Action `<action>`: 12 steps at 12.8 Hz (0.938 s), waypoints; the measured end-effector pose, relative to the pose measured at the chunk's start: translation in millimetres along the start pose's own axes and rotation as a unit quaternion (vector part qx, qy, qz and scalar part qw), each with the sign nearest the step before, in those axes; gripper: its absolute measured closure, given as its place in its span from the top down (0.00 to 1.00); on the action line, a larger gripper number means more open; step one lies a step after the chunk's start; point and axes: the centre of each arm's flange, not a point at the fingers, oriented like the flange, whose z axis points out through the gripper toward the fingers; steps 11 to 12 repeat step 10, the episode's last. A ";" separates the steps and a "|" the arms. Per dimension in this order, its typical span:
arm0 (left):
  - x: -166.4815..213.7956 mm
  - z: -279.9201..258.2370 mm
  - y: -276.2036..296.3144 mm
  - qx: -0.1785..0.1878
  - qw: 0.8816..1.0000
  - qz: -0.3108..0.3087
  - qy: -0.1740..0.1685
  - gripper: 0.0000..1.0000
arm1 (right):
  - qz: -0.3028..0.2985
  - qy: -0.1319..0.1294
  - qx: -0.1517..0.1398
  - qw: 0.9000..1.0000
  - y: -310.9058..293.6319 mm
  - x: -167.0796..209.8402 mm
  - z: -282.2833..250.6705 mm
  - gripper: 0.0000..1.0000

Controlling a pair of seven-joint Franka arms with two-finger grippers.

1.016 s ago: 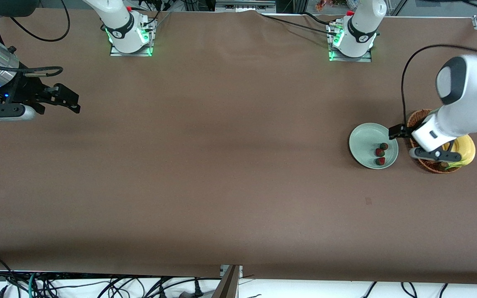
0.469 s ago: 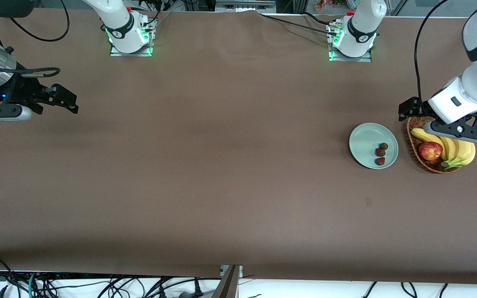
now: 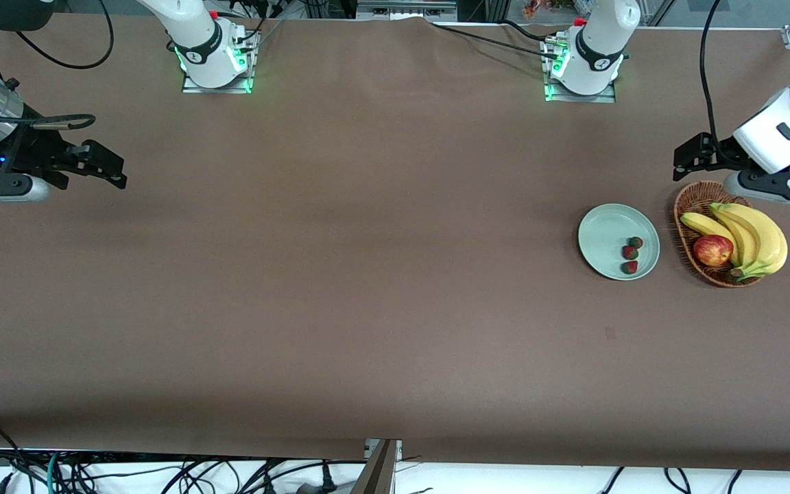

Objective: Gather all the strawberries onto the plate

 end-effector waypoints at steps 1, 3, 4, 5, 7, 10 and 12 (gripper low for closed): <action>-2.3 -2.4 -0.1 0.000 1.000 -0.001 0.001 1.00 | 0.000 0.000 0.000 1.000 0.0 0.0 0.0 1.00; -5.0 -4.9 -2.5 0.000 1.000 -0.005 0.002 1.00 | 0.000 0.000 0.000 1.000 0.0 0.0 0.1 1.00; -5.5 -5.0 -4.4 0.000 1.000 -0.007 0.002 1.00 | 0.000 0.000 0.000 1.000 0.0 -0.1 0.1 1.00; -6.1 -4.7 -5.8 0.000 1.000 -0.008 0.000 1.00 | 0.000 0.000 0.000 1.000 0.1 -0.1 0.1 1.00; -7.4 -3.9 -6.0 -0.001 1.000 -0.008 -0.005 1.00 | 0.000 -0.001 0.000 1.000 0.0 -0.1 0.1 1.00; -7.8 -4.0 -5.0 -0.001 1.000 -0.008 -0.007 1.00 | 0.000 -0.001 0.000 1.000 0.1 -0.1 0.2 1.00; -7.8 -4.0 -5.0 -0.001 1.000 -0.008 -0.007 1.00 | 0.000 -0.001 0.000 1.000 0.1 -0.1 0.2 1.00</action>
